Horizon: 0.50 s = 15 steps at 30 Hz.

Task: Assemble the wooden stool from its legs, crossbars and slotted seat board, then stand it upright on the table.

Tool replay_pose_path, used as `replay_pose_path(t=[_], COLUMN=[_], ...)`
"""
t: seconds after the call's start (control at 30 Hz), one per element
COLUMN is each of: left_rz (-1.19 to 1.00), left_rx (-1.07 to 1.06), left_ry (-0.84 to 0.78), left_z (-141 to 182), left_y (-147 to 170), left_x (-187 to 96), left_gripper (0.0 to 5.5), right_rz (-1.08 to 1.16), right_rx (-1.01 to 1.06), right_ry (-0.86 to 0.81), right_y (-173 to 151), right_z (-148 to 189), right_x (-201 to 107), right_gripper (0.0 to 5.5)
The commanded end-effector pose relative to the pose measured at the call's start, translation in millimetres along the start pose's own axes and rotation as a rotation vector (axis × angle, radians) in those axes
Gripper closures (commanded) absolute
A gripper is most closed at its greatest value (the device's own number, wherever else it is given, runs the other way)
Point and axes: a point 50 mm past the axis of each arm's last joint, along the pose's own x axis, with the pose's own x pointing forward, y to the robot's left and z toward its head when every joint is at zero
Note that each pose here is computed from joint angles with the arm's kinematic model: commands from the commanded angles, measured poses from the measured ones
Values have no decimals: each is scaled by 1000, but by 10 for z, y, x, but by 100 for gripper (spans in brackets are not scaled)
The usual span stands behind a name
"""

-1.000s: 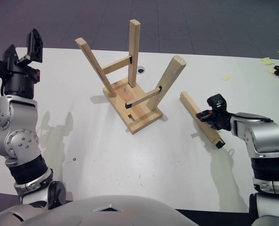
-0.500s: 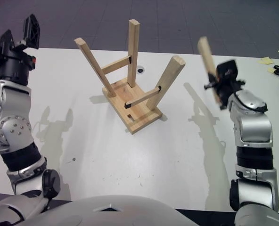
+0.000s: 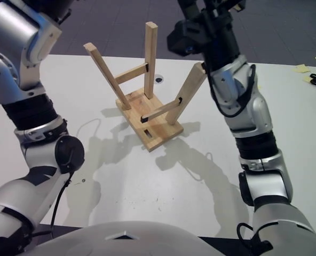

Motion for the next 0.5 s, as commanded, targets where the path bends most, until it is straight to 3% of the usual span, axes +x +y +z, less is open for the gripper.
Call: replay_pose_path(t=[0.03, 0.23, 0.5], left_rz=[30, 107, 140], left_rx=[-32, 58, 109], left_ry=[7, -77, -105], left_z=[-66, -96, -244], left_y=[16, 23, 12], left_x=[-93, -53, -19], left_gripper=[10, 10, 138], right_rz=[-47, -57, -47], right_rx=[6, 31, 23], right_ry=[5, 32, 99], right_y=[-15, 56, 237], right_z=[19, 105, 191], right_x=[95, 78, 57], right_gripper=[453, 453, 453])
